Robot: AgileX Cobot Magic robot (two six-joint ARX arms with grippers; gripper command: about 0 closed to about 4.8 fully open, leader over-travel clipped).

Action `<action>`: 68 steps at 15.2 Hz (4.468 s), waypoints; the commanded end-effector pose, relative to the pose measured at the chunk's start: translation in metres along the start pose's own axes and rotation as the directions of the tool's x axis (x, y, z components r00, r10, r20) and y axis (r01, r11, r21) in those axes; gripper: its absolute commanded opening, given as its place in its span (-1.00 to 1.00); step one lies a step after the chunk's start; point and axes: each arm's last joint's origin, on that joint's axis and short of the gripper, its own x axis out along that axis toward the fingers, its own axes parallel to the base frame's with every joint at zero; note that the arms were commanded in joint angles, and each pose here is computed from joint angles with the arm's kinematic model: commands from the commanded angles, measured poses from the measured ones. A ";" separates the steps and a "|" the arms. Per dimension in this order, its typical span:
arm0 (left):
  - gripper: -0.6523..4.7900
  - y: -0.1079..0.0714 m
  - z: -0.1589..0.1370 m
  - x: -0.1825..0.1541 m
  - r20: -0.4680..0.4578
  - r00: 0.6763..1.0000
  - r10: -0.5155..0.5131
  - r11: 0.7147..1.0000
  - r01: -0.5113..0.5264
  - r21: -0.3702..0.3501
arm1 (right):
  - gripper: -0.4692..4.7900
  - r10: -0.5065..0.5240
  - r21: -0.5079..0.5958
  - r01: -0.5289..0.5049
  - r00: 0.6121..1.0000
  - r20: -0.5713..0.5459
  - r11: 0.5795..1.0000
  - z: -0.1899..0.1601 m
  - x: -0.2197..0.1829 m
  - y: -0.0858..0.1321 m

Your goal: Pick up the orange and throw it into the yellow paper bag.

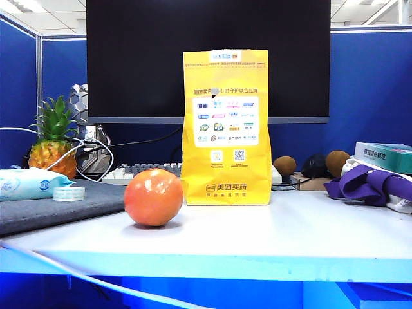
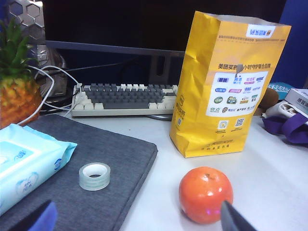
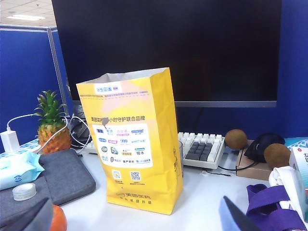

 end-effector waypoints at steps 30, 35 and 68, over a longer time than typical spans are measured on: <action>1.00 -0.054 0.026 0.201 -0.732 0.639 -0.236 0.873 0.470 0.129 | 1.00 0.441 0.368 -0.287 0.773 -0.457 0.885 0.027 0.106 0.006; 1.00 -0.056 0.005 0.218 -0.732 0.646 -0.217 0.877 0.457 0.144 | 1.00 0.443 0.386 -0.265 0.742 -0.503 0.883 0.022 0.103 0.006; -0.01 -0.069 0.176 0.202 -0.128 0.865 -0.485 0.774 0.492 0.398 | 1.00 0.481 0.406 -0.303 0.740 -0.470 0.862 0.024 0.105 0.009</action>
